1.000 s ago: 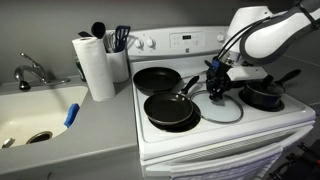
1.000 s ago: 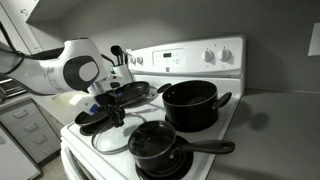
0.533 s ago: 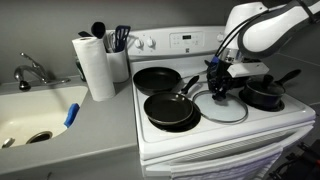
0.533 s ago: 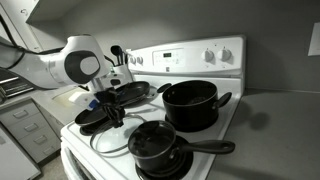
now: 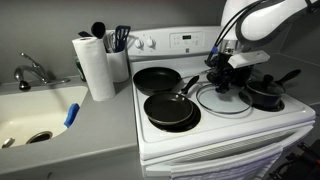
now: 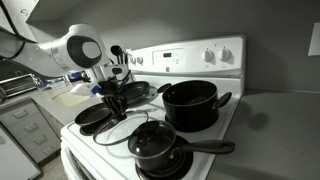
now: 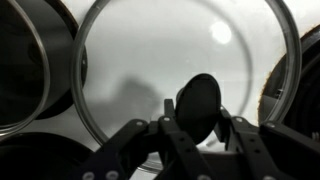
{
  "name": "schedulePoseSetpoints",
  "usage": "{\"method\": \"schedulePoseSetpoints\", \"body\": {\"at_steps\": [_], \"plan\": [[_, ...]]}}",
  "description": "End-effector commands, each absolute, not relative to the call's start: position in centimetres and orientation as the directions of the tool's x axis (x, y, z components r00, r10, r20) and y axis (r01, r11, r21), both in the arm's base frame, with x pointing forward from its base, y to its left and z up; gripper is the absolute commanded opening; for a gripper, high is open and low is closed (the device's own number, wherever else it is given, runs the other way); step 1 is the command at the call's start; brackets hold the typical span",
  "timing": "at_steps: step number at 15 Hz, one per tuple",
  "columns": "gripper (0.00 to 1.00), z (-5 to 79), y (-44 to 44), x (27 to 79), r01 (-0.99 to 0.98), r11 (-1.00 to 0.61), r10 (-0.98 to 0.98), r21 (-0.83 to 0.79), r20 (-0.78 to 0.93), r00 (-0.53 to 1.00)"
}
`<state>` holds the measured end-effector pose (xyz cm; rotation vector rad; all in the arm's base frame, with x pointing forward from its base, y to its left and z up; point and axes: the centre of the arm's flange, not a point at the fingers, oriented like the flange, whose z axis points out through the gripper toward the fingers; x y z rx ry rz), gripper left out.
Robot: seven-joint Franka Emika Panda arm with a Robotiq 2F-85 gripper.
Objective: Take the lid on the stove and put it on the big pot
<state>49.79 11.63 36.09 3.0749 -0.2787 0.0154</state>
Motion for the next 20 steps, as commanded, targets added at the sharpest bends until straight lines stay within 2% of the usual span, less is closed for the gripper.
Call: {"method": "schedulePoseSetpoints", "body": {"at_steps": [1, 11, 20], "plan": [[0.14, 39.1, 11.4, 51.2, -0.174, -0.98, -0.174, 0.093, 0.005, 0.985], [0.14, 45.6, 10.9, 52.8, -0.166, -0.971, -0.168, 0.17, -0.001, 0.986], [0.14, 49.1, 4.7, 52.5, -0.281, -0.942, -0.263, 0.181, 0.12, 0.957]]}}
